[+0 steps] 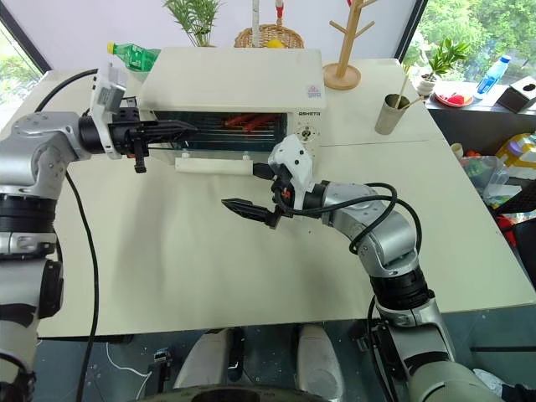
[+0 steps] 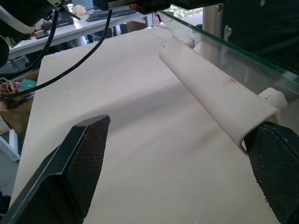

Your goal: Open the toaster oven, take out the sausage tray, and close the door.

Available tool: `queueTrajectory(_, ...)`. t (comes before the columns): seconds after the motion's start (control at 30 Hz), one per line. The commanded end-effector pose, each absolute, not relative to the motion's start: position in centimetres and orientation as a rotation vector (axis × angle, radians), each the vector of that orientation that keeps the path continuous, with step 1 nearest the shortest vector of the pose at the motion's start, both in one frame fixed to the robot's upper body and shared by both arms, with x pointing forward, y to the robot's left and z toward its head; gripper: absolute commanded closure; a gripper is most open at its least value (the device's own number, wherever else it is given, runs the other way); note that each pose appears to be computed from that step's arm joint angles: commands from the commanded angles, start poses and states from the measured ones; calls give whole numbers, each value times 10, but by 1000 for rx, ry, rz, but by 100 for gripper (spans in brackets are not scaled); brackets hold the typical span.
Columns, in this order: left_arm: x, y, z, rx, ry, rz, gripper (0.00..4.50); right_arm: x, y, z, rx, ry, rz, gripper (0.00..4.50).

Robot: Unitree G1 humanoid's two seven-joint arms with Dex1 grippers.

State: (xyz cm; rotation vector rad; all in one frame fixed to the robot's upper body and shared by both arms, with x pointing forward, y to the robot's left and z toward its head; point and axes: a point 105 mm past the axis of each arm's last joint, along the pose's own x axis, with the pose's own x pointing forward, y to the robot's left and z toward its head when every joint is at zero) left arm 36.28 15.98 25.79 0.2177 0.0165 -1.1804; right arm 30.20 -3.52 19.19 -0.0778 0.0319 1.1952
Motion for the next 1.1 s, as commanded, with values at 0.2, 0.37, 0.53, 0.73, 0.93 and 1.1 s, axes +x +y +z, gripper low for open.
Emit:
queueTrajectory(0.2, 369, 156, 273, 277, -32, -1173, 444, 290, -33, 201, -72, -26, 1215, 0)
queueTrajectory(0.37, 368, 162, 262, 338, 16, -1172, 444, 288, -38, 195, -68, -8, 1196, 0)
queueTrajectory(0.53, 364, 170, 236, 418, 102, -1188, 444, 286, -48, 193, -74, 0, 1141, 0)
queueTrajectory(0.73, 358, 170, 217, 412, 150, -1216, 444, 271, -76, 187, -110, 39, 1036, 0)
queueTrajectory(0.93, 349, 164, 195, 388, 179, -1235, 444, 250, -97, 183, -158, 97, 976, 0)
queueTrajectory(1.1, 342, 157, 169, 351, 208, -1231, 444, 239, -114, 189, -233, 110, 932, 0)
